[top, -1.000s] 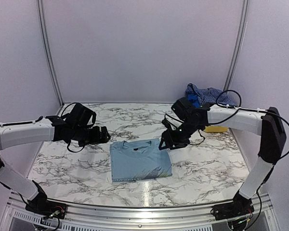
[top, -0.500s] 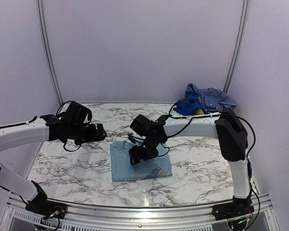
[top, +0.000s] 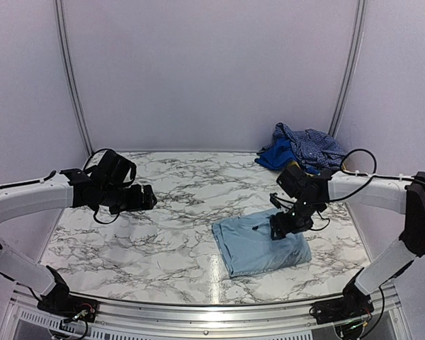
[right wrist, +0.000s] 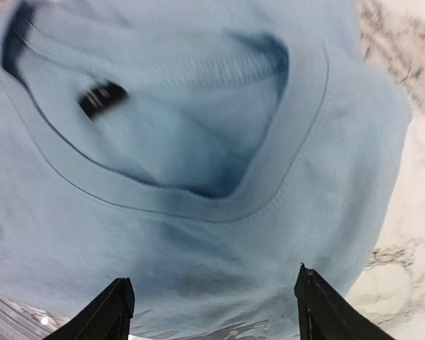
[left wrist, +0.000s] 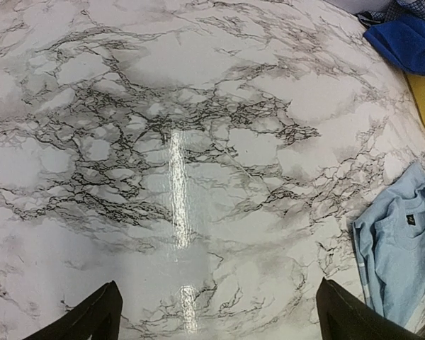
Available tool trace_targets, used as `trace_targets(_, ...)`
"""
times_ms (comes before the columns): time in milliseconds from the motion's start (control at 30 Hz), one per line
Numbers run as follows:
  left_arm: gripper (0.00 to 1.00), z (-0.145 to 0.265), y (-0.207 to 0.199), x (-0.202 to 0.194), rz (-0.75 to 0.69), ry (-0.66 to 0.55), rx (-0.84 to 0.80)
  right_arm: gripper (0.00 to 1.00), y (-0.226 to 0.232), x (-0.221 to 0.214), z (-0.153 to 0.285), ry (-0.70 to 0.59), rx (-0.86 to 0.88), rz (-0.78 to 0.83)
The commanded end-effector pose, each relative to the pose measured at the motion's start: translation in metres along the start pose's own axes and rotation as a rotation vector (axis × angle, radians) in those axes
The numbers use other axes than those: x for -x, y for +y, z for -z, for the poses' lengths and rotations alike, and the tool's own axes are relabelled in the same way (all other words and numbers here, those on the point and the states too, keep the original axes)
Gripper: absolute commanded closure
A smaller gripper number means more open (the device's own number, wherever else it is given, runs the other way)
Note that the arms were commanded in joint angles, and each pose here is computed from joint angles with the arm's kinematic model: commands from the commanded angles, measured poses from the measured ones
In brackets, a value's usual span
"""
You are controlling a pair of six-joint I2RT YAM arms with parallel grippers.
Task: Fold and stack the mixed laundry pile
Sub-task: Move the square-folded T-shirt to the corner of the board.
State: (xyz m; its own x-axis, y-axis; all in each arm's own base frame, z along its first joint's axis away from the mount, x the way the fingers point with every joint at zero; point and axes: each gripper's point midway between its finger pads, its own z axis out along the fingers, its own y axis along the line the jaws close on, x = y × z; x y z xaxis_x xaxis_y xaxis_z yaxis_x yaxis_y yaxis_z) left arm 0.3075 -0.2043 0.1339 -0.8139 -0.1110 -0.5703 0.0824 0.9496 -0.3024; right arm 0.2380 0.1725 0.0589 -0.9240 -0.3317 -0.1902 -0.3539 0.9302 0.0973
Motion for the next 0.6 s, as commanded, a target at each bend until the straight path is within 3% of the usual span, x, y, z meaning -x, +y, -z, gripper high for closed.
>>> trace_targets(0, 0.01, 0.001, -0.002, 0.006, -0.024, 0.005, 0.009, 0.25, 0.012, 0.07, 0.056, -0.188, -0.021, 0.004)
trace_targets(100, 0.01, 0.002, -0.004, 0.012, -0.034, -0.007, 0.008, 0.25, 0.051, 0.081, 0.048, -0.159, 0.056, 0.002)
trace_targets(300, 0.01, 0.005, -0.008, 0.021, -0.023, -0.029, 0.003, 0.26, 0.126, 0.061, -0.004, -0.022, 0.106, 0.024)
trace_targets(467, 0.01, 0.006, -0.007, 0.024, -0.024, -0.036, 0.005, 0.25, 0.131, 0.039, -0.048, 0.048, 0.097, -0.035)
trace_targets(567, 0.01, 0.005, -0.006, 0.026, -0.029, -0.038, 0.008, 0.25, 0.109, 0.019, -0.063, 0.088, 0.067, -0.053)
